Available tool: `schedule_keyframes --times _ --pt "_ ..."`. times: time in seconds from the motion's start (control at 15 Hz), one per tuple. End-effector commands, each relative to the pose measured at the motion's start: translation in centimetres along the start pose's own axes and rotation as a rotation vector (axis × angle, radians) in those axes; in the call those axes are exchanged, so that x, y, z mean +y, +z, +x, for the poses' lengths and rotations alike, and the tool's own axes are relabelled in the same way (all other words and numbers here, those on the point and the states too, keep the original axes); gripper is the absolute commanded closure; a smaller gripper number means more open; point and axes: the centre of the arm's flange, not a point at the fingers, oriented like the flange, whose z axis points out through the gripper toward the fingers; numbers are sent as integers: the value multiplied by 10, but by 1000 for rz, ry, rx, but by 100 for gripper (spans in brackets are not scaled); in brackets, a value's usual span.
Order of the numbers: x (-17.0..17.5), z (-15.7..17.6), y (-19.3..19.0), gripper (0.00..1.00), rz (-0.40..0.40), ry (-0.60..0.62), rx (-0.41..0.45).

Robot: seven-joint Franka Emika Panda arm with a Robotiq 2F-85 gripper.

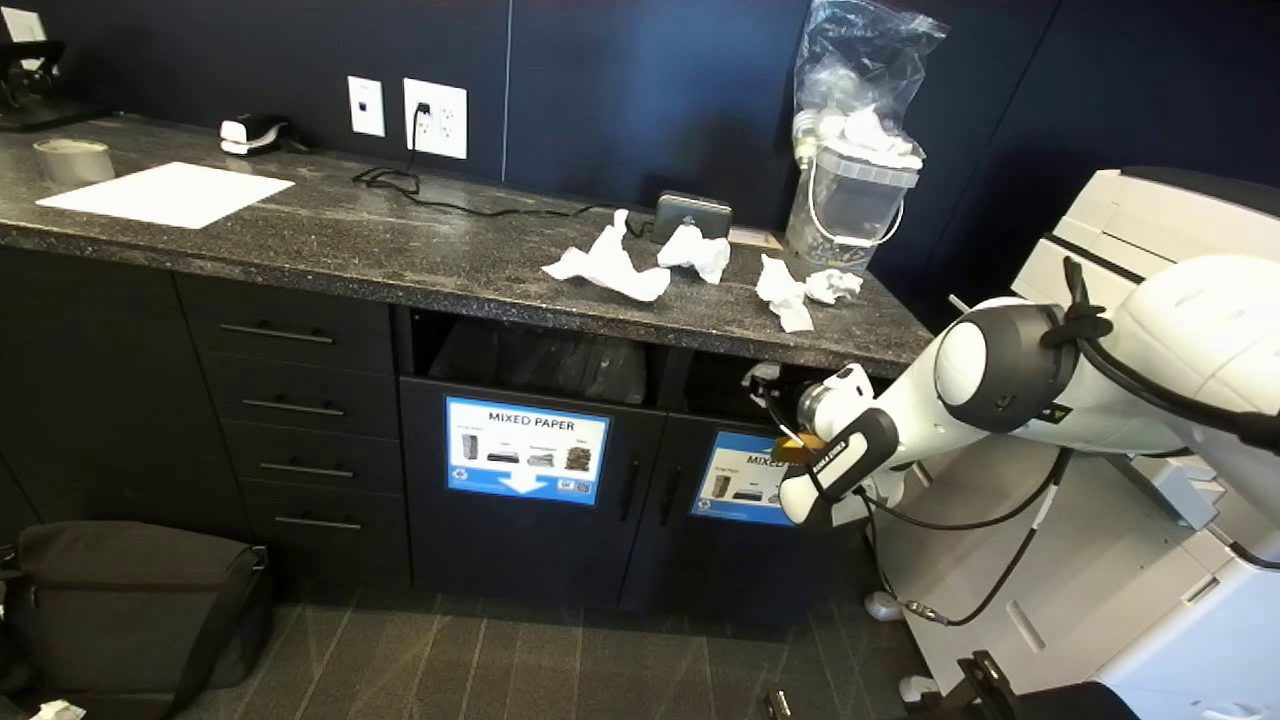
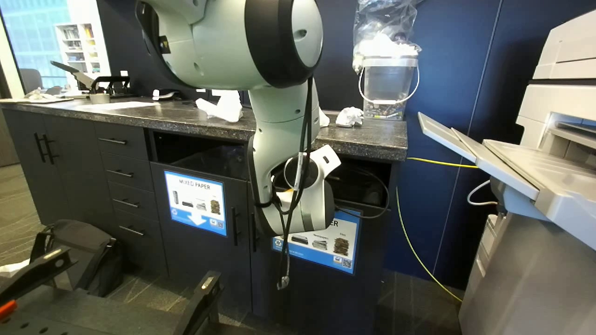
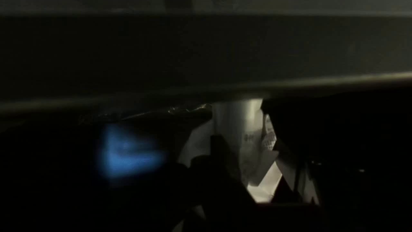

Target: Put the tissues inside the rubbish bin.

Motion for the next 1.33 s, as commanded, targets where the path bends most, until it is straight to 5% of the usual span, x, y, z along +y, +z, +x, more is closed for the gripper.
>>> schedule_keyframes --times 0.0,0.2,0.67,1.27 --pt "5 3 16 19 -18 33 10" --pt "1 2 12 1 -37 50 -20" --pt "-20 -12 -14 0 -248 127 -56" --pt "-69 -5 -58 0 -465 27 -6"
